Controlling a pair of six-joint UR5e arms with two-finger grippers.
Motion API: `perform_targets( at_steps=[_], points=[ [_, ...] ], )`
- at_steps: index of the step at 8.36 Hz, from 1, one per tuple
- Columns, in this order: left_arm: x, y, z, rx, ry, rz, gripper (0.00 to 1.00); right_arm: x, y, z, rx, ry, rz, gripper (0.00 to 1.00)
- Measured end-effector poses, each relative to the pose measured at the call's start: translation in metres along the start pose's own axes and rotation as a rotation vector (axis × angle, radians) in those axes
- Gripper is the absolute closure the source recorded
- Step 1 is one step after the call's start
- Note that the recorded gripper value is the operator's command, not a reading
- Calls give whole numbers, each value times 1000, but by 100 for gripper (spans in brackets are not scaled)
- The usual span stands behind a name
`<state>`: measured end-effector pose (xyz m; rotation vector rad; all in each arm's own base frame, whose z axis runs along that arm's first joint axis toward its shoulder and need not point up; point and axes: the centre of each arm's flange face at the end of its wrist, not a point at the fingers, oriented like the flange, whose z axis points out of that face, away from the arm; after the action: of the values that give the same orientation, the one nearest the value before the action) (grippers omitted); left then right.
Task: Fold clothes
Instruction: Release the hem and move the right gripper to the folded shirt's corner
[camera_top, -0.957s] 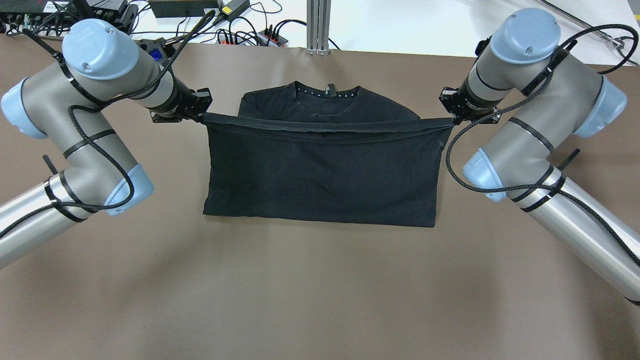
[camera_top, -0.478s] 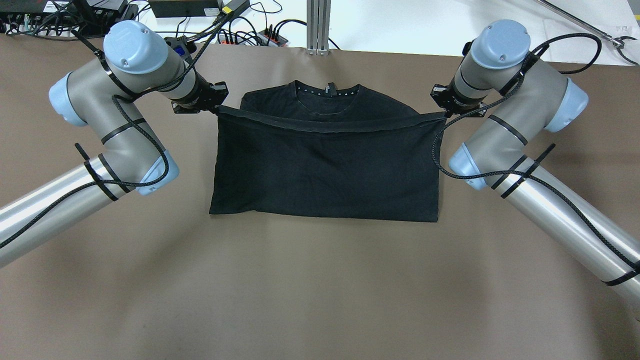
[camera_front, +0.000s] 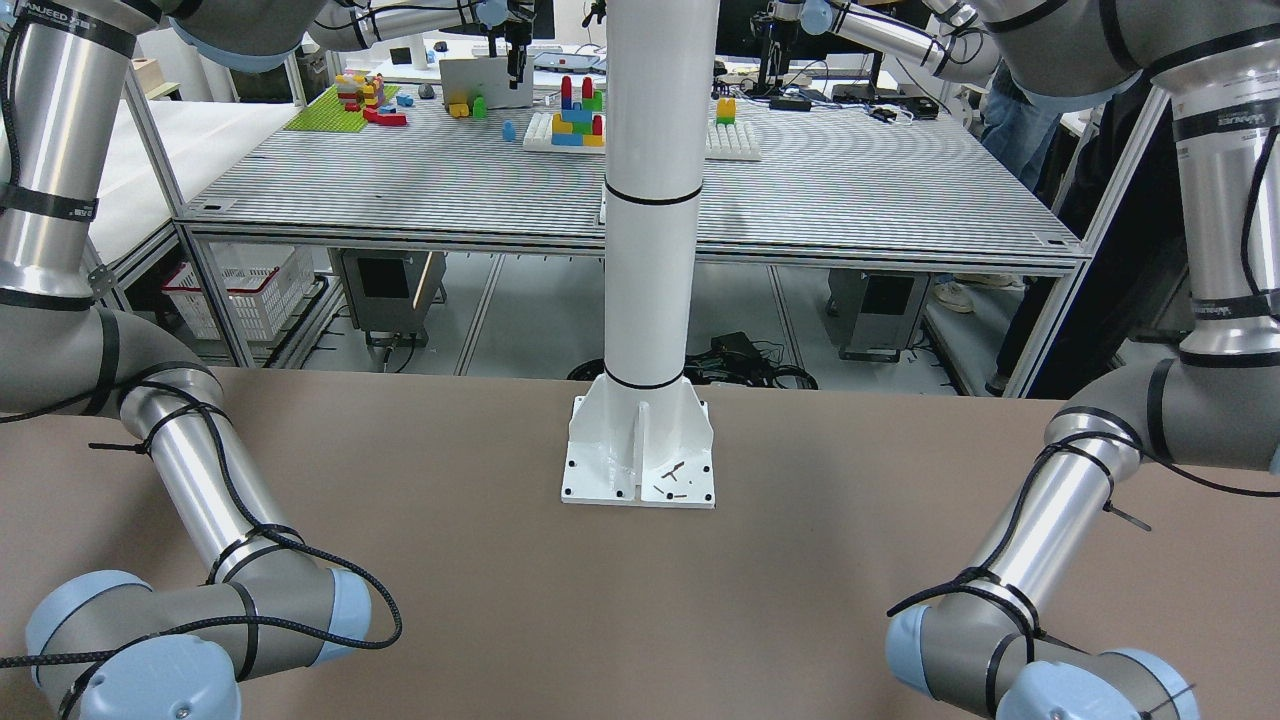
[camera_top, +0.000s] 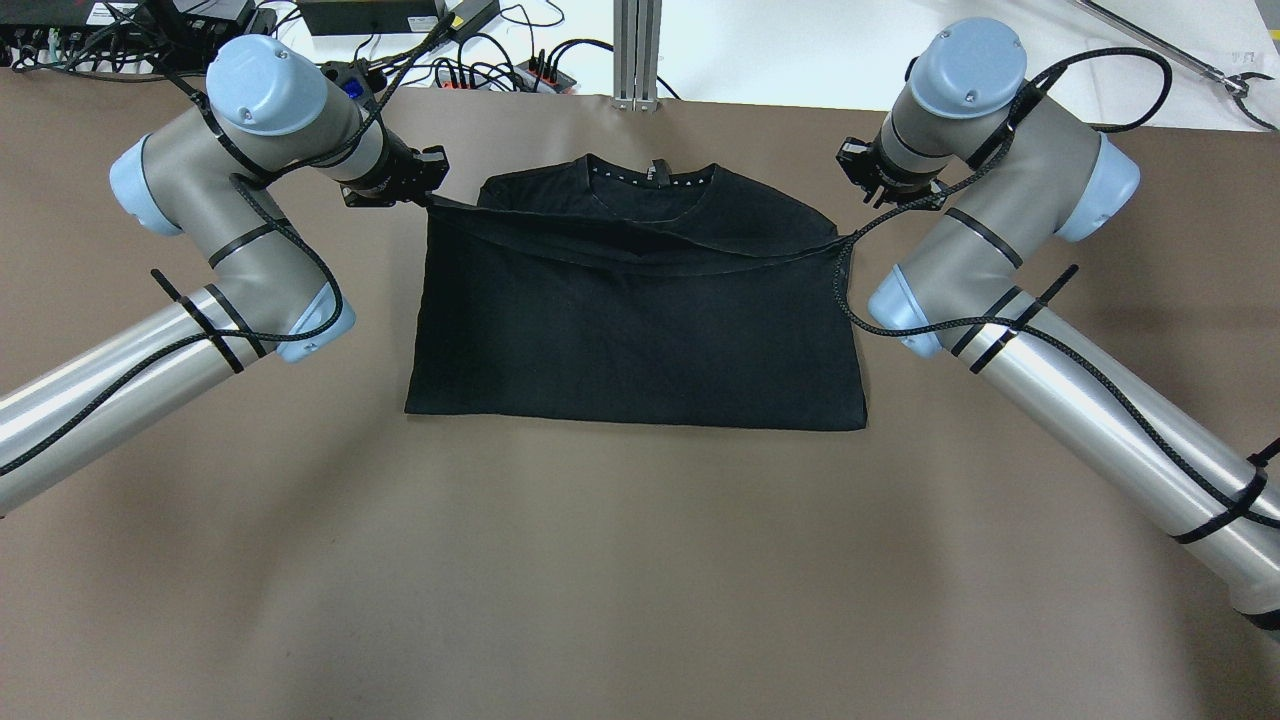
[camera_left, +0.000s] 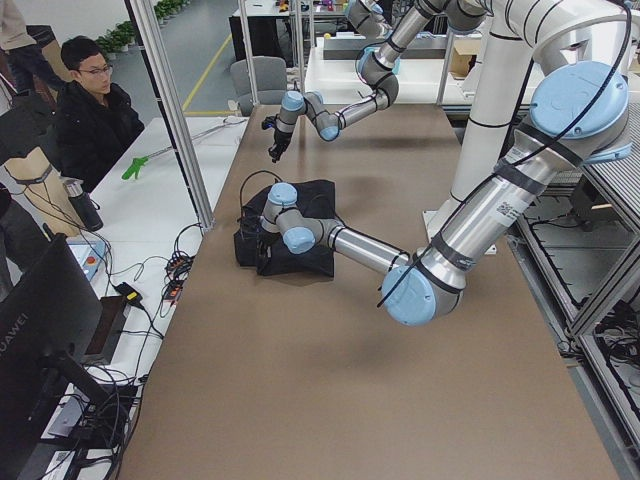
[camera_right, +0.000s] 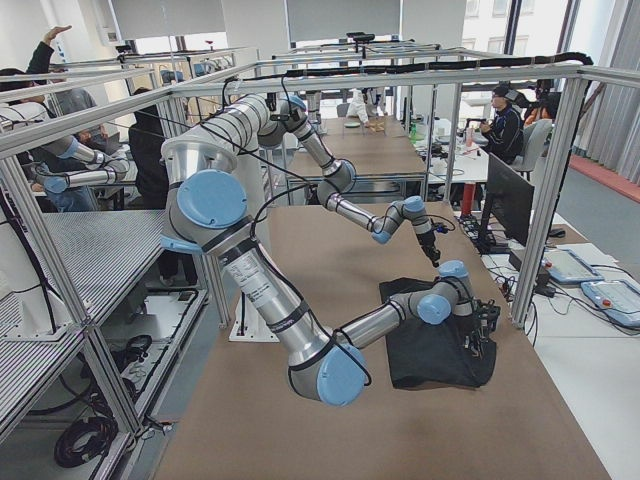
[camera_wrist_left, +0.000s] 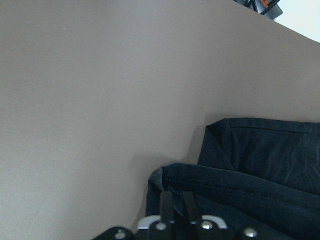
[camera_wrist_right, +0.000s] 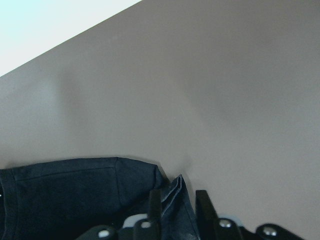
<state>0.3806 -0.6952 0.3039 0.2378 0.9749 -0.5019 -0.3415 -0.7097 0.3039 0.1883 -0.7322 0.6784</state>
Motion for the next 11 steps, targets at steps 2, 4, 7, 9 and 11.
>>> perform_targets(
  at_steps=[2, 4, 7, 9, 11],
  points=[
    [-5, -8, -3, -6, 10, -13, 22, -9, -4, -6, 41, -5, 13, 28],
    [-8, -15, -7, -8, 15, -23, 22, -6, 2, -16, 46, -29, 45, 28],
    [-9, -28, -17, 6, 21, -23, 22, 68, 77, -26, -9, -69, 12, 29],
    [-1, -29, -23, 11, 30, -21, 22, 99, 125, -10, -61, -43, 16, 31],
    [7, -29, -28, 17, 41, -17, 22, 121, 162, 12, -102, -43, -3, 32]
  ],
)
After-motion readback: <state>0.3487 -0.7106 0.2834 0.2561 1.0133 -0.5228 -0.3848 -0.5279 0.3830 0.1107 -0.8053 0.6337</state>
